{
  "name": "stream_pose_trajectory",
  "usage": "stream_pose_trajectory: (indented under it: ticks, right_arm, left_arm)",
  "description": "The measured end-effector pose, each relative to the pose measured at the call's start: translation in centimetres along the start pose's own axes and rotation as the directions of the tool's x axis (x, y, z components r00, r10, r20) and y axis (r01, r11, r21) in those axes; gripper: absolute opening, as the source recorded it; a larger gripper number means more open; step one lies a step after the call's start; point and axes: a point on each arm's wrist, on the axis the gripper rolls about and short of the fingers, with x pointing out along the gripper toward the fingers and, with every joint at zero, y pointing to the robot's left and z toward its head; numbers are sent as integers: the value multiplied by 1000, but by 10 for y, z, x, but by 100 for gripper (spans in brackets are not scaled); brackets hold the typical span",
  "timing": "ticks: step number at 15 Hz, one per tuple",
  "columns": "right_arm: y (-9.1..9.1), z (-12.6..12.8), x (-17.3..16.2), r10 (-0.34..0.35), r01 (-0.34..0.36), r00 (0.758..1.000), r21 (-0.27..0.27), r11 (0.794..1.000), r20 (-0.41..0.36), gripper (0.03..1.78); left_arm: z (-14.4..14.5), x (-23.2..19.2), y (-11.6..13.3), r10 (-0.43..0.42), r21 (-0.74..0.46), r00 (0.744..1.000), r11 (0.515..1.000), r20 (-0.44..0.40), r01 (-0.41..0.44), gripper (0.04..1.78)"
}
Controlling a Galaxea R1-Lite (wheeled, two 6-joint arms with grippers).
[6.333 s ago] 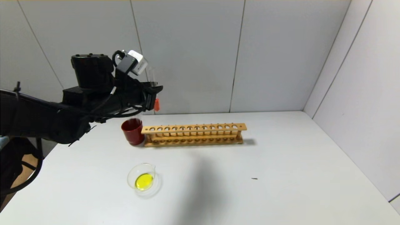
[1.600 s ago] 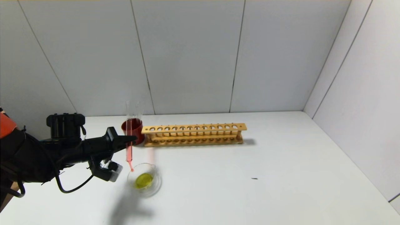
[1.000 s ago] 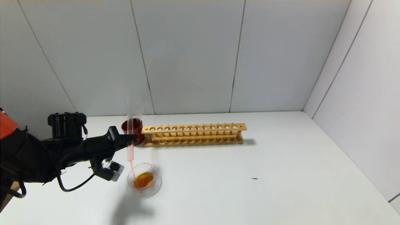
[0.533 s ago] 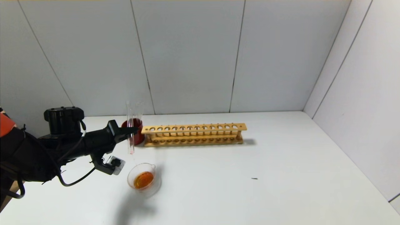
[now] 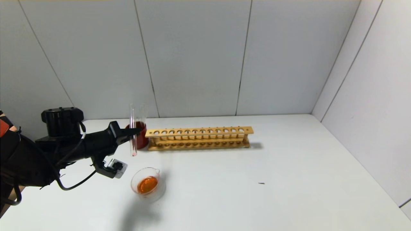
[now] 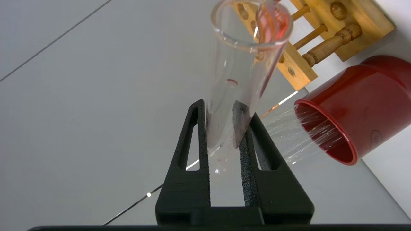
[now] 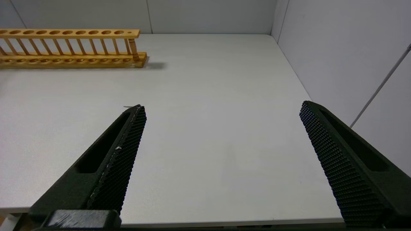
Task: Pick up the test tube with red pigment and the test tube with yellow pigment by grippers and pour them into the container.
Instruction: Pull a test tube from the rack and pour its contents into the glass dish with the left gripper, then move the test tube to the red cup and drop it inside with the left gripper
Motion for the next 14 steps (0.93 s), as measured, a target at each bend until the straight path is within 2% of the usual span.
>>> stream_pose_trajectory:
  ticks: [6,8,9,11,12,13,14]
  right_arm:
    - [0,0,0,0,0,1000,0,1000,0,175]
    - [0,0,0,0,0,1000,0,1000,0,175]
    - [0,0,0,0,0,1000,0,1000,0,175]
    - [0,0,0,0,0,1000,0,1000,0,175]
    - [0,0,0,0,0,1000,0,1000,0,175]
    - [0,0,0,0,0,1000,0,1000,0,175]
    - [0,0,0,0,0,1000,0,1000,0,175]
  left_arm:
    - [1,-3,1,-5,2,1000,1000,-3,5,32]
    - [7,-8,-2,-33,-54,999,998,-7,33,32]
    - [9,-11,-3,-55,-122,998,991,-23,52,32]
    - [9,-19,2,-91,-299,991,953,-98,58,32]
    - [9,-23,6,-115,-398,982,916,-147,48,32]
    - [9,-28,10,-142,-493,971,870,-192,30,32]
    - [13,-32,17,-167,-600,958,800,-232,-6,32]
